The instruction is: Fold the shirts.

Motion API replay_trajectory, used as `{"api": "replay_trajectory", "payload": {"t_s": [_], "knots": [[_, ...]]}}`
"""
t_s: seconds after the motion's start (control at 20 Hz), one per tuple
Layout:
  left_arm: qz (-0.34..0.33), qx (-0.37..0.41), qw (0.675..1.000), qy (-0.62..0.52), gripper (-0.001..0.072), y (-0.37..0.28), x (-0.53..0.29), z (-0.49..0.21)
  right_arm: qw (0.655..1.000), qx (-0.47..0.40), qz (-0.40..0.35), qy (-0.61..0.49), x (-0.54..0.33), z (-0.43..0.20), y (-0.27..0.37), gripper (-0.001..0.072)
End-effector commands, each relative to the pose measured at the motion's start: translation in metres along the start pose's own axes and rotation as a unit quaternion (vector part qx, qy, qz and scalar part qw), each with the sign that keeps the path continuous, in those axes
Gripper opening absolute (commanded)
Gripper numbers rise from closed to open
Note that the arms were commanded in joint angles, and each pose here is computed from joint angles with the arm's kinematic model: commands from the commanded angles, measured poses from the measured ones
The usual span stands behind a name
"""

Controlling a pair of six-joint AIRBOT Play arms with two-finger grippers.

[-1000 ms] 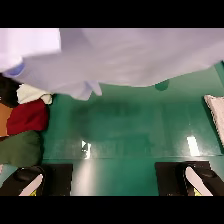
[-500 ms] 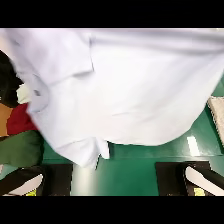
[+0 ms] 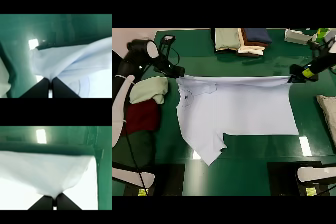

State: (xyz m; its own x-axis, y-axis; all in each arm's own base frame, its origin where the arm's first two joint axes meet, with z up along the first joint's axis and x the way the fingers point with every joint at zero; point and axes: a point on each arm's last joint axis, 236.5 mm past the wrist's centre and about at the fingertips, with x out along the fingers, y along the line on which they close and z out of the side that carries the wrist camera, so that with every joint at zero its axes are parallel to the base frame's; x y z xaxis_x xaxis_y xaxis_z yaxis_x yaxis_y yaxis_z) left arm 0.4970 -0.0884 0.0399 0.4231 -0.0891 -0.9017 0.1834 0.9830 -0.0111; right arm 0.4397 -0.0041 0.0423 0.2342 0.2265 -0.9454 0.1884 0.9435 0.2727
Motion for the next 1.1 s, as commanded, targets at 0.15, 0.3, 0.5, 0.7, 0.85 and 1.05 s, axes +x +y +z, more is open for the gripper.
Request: {"api": "replay_trajectory", "payload": {"t_s": [0.15, 0.3, 0.5, 0.7, 0.85, 1.05], "knots": [[-0.059, -0.015, 0.997, 0.045, 0.0025, -0.020, 0.011, -0.014, 0.999, -0.041, -0.006, 0.006, 0.011, 0.028, -0.002, 0.0019], [-0.134, -0.015, 0.985, 0.111, 0.0025, -0.055, 0.011, -0.050, 0.997, -0.048, -0.048, 0.045, 0.014, 0.010, -0.028, 0.0020], [-0.143, -0.020, 0.974, 0.175, 0.0025, -0.066, 0.034, -0.098, 0.991, -0.033, -0.071, 0.106, 0.041, -0.024, -0.052, 0.0020], [-0.146, -0.032, 0.966, 0.209, 0.0026, -0.069, 0.050, -0.129, 0.987, -0.025, -0.072, 0.144, 0.060, -0.049, -0.059, 0.0022], [-0.145, -0.037, 0.963, 0.222, 0.0027, -0.069, 0.047, -0.135, 0.987, -0.025, -0.071, 0.140, 0.059, -0.048, -0.058, 0.0104], [-0.113, -0.044, 0.974, 0.191, 0.0375, -0.055, 0.021, -0.121, 0.993, -0.035, -0.070, 0.089, 0.025, -0.036, -0.053, 0.0441]]}}
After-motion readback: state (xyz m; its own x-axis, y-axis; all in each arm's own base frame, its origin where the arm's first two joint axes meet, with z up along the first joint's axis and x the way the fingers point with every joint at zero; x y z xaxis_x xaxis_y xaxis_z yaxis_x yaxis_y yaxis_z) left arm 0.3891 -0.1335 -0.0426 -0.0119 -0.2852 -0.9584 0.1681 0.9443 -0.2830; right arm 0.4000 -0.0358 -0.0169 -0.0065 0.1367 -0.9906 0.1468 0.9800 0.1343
